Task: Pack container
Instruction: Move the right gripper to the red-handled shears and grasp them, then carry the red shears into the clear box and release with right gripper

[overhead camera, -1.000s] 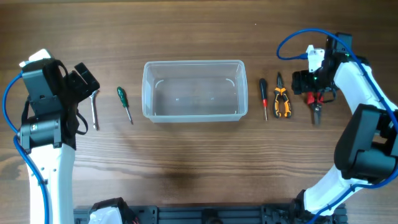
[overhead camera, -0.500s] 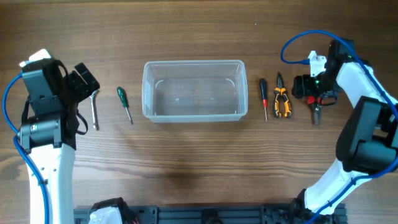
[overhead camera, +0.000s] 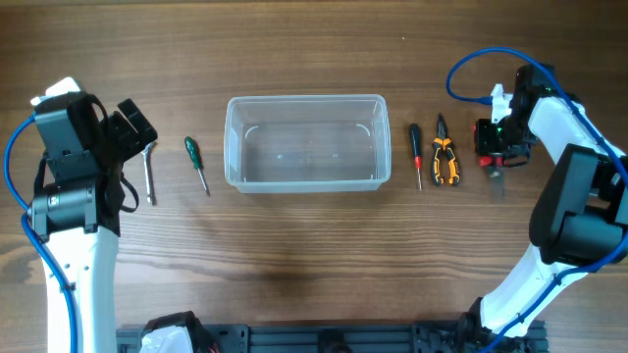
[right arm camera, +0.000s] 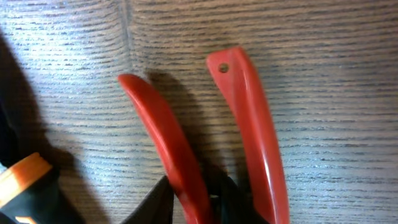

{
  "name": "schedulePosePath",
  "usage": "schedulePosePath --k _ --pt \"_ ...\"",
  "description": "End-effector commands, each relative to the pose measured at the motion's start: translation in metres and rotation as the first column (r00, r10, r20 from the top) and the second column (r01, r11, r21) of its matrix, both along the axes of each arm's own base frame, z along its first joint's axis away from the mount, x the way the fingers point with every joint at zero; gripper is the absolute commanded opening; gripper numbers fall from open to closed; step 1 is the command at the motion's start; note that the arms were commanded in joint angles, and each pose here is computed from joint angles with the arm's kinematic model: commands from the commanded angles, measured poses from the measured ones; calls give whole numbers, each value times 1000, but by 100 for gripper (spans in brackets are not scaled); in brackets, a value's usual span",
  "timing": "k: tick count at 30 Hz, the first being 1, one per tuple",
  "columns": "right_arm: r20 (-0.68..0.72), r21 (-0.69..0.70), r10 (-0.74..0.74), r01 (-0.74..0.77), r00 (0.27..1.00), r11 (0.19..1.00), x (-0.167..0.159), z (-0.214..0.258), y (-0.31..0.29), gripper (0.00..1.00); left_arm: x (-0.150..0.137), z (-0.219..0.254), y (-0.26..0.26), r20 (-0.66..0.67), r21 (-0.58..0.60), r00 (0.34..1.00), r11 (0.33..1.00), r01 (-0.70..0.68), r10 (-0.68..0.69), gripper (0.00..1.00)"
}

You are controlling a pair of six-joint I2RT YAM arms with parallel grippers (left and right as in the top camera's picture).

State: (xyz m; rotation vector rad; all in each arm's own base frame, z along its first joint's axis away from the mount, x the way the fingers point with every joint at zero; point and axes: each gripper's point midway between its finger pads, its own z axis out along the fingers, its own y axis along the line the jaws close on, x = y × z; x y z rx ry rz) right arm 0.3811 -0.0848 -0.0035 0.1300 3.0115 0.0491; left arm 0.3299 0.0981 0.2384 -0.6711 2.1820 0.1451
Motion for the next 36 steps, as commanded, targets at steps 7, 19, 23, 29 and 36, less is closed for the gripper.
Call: schedulePosePath --k 7,19,23,29,36 --pt "-40 15 -78 78 996 997 -5 -10 1 4 1 6 5 7 19 1000 1000 -8 8 100" --pt "586 223 -12 -147 810 964 42 283 131 4 1 6 5 7 19 1000 1000 -8 8 100" --pt "552 308 25 -232 834 923 26 282 220 4 1 6 5 7 19 1000 1000 -8 8 100" --pt "548 179 333 -496 767 850 25 230 323 4 1 6 5 7 19 1000 1000 -8 8 100" --pt "330 -307 944 -947 -12 95 26 123 354 4 1 6 5 7 19 1000 1000 -8 8 100"
